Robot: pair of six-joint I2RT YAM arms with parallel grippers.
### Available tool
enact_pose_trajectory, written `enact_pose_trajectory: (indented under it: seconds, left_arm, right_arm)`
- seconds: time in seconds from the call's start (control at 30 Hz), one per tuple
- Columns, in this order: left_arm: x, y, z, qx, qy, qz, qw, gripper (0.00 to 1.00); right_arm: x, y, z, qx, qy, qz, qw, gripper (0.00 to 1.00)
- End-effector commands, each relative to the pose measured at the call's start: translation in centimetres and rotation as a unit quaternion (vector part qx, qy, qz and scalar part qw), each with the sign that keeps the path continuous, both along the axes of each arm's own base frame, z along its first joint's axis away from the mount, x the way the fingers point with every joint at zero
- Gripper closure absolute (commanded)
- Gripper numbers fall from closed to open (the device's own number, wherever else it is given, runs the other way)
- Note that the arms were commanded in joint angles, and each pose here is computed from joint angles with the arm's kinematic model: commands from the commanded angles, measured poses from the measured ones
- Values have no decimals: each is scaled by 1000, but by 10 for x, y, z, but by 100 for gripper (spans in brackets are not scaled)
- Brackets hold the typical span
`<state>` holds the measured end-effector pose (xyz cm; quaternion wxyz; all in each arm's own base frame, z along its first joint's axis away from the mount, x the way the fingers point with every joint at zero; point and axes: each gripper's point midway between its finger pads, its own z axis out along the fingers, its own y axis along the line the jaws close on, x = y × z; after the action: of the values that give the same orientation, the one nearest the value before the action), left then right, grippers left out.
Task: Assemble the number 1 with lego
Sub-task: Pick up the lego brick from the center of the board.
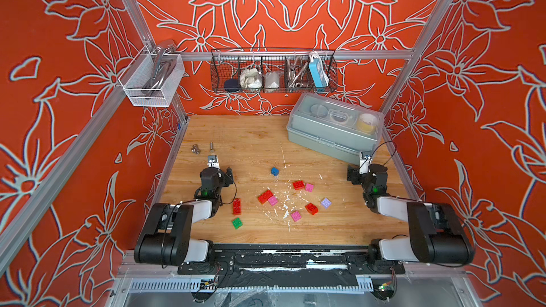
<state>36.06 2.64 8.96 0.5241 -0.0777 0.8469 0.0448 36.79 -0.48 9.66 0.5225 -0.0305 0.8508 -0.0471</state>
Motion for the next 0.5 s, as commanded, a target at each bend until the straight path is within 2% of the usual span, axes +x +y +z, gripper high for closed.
enact_pose_trajectory:
  seconds: [0.0, 0.07, 0.13, 0.27, 0.37, 0.47]
  left_arm:
    - [0, 0, 49, 1, -9, 20, 1000, 12]
    - [-5, -7, 71, 3, -11, 19, 1000, 12]
    - [-13, -13, 89, -43, 7, 31, 999, 12]
    - [-47, -27, 111, -116, 57, 60, 990, 12]
    - [-77, -34, 111, -147, 93, 75, 982, 12]
    - [-104, -38, 97, -185, 151, 96, 966, 12]
  right_arm:
    - [-2, -2, 50, 19, 15, -30, 999, 14]
    - [-15, 7, 73, 38, 18, -29, 999, 16]
    - [-33, 17, 96, 61, 25, -29, 997, 17]
    - [-68, 44, 99, 93, 102, 12, 990, 20]
    - [-86, 71, 92, 103, 155, 65, 980, 22]
    - [-96, 92, 80, 111, 203, 102, 967, 24]
